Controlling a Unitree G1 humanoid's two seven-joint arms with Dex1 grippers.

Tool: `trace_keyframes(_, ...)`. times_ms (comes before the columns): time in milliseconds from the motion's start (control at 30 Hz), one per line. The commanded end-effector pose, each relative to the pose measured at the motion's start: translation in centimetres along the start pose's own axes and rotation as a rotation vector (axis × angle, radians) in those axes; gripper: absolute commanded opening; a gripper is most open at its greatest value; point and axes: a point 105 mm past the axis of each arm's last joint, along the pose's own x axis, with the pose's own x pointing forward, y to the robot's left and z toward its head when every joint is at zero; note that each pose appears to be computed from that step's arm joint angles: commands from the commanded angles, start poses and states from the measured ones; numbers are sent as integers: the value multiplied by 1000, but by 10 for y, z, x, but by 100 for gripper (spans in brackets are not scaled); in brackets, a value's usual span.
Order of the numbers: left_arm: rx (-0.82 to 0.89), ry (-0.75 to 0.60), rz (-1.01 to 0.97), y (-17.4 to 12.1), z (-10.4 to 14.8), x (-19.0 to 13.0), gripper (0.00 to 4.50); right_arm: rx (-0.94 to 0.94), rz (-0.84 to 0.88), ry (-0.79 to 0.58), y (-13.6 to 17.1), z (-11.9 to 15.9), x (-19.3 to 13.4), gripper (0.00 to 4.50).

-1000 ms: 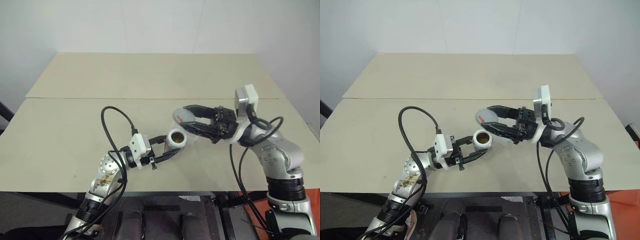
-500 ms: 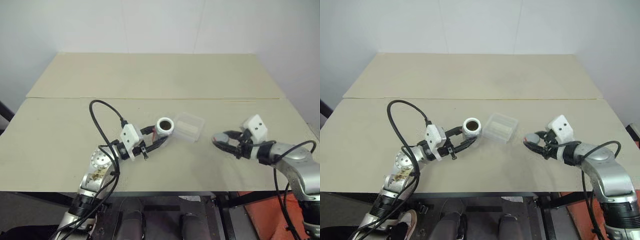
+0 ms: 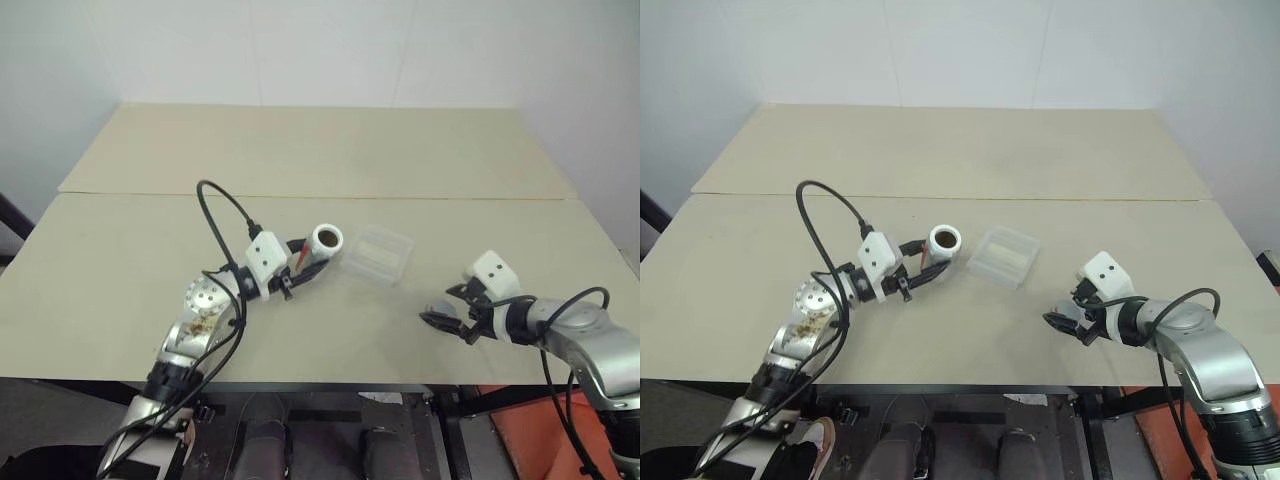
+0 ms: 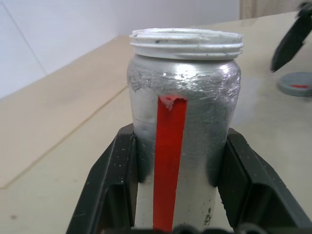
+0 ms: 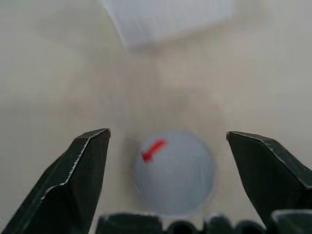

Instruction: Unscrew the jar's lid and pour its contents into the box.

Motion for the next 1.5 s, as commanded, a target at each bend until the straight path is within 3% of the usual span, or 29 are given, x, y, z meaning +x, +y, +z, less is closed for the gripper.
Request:
trace_keyframes(33, 92, 24, -8, 13, 6, 13, 187, -73, -76, -151, -7, 41, -14, 447)
trace_keyframes(200, 279, 165, -74, 25, -6, 36, 187, -70, -106, -255, -9, 64, -20, 447)
trace_keyframes(333, 434, 189, -105, 33, 0, 59, 187, -118, -94, -284, 0, 70, -25, 447)
trace_keyframes(433, 735, 249, -148, 41, 2, 74, 187, -117, -83, -303, 6, 74, -26, 447)
trace_keyframes(700, 1497, 230, -279, 43, 19, 106, 187, -118, -85, -286, 13, 66, -24, 447)
trace_keyframes(900, 1843, 126, -387, 30, 15, 116, 187, -103, -78, -314, 21, 69, -29, 447)
trace_keyframes(1067, 1881, 80, -372, 27, 22, 121, 187, -97, -75, -312, 27, 67, -30, 447)
trace_keyframes(1367, 1741, 80, -255, 35, 29, 119, 187, -86, -89, -280, 23, 58, -24, 447)
trace_keyframes(1400, 1714, 83, -239, 37, 30, 117, 187, -87, -88, -275, 22, 57, -23, 447)
trace_keyframes(1500, 1356, 115, -160, 39, 30, 113, 187, -92, -85, -273, 22, 57, -21, 447)
